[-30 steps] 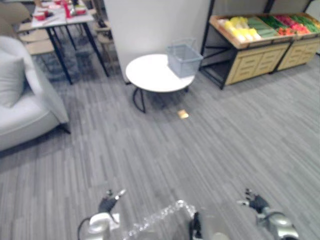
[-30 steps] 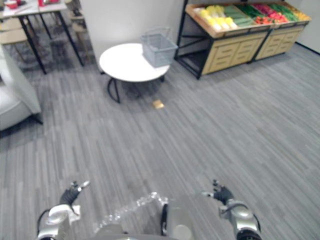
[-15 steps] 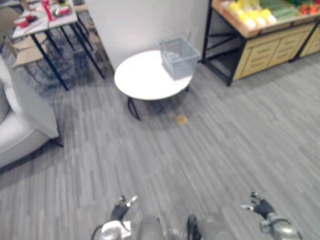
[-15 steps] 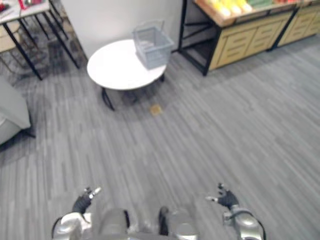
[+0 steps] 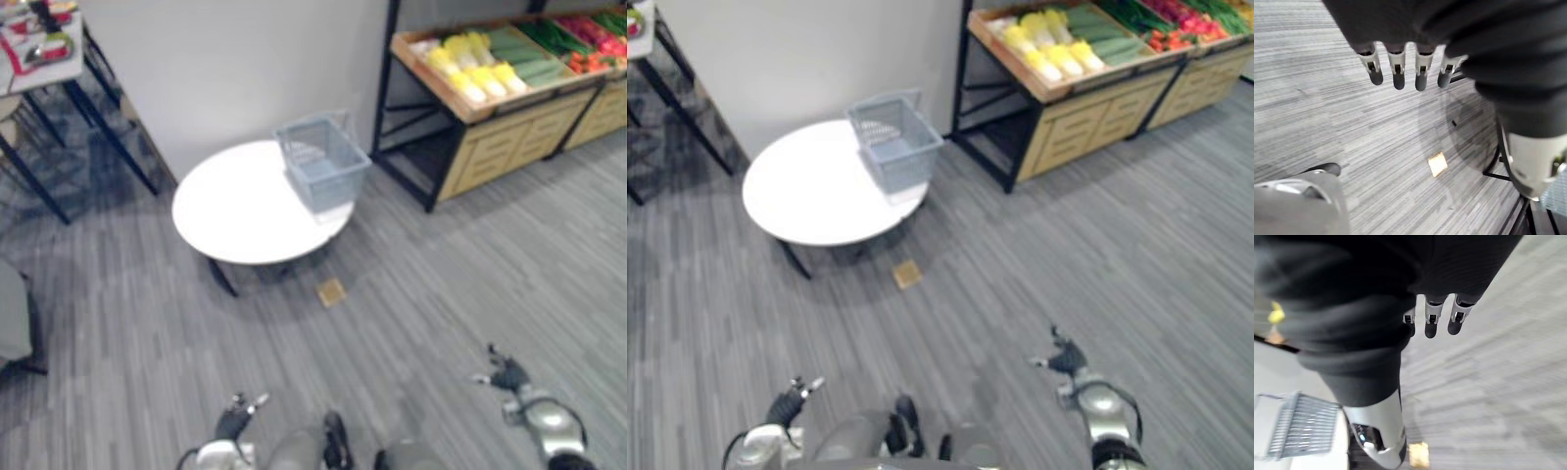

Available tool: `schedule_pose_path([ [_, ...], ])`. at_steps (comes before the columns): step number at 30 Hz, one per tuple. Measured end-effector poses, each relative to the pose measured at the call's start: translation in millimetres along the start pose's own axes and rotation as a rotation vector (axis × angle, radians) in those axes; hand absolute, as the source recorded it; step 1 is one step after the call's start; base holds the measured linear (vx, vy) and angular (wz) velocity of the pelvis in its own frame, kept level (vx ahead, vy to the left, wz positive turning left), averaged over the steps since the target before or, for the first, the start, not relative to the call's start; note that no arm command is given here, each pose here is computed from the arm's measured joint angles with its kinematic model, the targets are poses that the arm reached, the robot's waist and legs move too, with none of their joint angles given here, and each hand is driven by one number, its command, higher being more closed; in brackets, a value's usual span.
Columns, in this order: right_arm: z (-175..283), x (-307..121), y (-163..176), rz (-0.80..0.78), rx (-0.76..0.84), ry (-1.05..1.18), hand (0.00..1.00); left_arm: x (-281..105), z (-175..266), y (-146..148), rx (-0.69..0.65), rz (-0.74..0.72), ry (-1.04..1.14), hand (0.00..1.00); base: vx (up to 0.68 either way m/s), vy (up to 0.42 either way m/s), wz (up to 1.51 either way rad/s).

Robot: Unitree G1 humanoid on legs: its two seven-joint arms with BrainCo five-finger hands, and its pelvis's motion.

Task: Pick vegetable in the basket

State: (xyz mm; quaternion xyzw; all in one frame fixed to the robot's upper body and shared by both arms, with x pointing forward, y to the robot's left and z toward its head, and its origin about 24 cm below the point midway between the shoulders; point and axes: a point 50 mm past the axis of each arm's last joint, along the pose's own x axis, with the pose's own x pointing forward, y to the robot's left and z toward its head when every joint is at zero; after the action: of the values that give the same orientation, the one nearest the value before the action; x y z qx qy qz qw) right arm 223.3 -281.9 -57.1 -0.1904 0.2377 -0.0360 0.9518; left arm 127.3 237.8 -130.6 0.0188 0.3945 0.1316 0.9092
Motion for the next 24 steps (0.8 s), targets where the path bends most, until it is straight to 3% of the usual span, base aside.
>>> schedule_pose_path([
  [4, 85, 13, -7, -0.043, -0.059, -0.321, 0.0, 6, 24, 8, 0.028, -0.008, -0.068, 0.0, 0.48, -0.075, 0.96],
  [8, 140, 21, -16, -0.062, -0.082, -0.466, 0.0, 1, 8, 11, 0.0, -0.002, 0.0, 0.0, 0.6, -0.265, 0.85],
  [10, 165, 16, -15, -0.041, -0.134, -0.553, 0.0, -3, -4, -2, -0.088, -0.031, 0.027, 0.0, 0.54, -0.268, 0.79],
  [14, 191, 16, 15, 0.056, -0.187, -0.624, 0.0, -16, -34, -7, -0.104, -0.07, 0.107, 0.0, 0.45, -0.144, 0.34],
  [24, 266, 37, 3, -0.057, -0.427, -0.634, 0.0, -18, -45, -1, -0.039, -0.082, 0.169, 0.0, 0.38, 0.172, -0.21],
])
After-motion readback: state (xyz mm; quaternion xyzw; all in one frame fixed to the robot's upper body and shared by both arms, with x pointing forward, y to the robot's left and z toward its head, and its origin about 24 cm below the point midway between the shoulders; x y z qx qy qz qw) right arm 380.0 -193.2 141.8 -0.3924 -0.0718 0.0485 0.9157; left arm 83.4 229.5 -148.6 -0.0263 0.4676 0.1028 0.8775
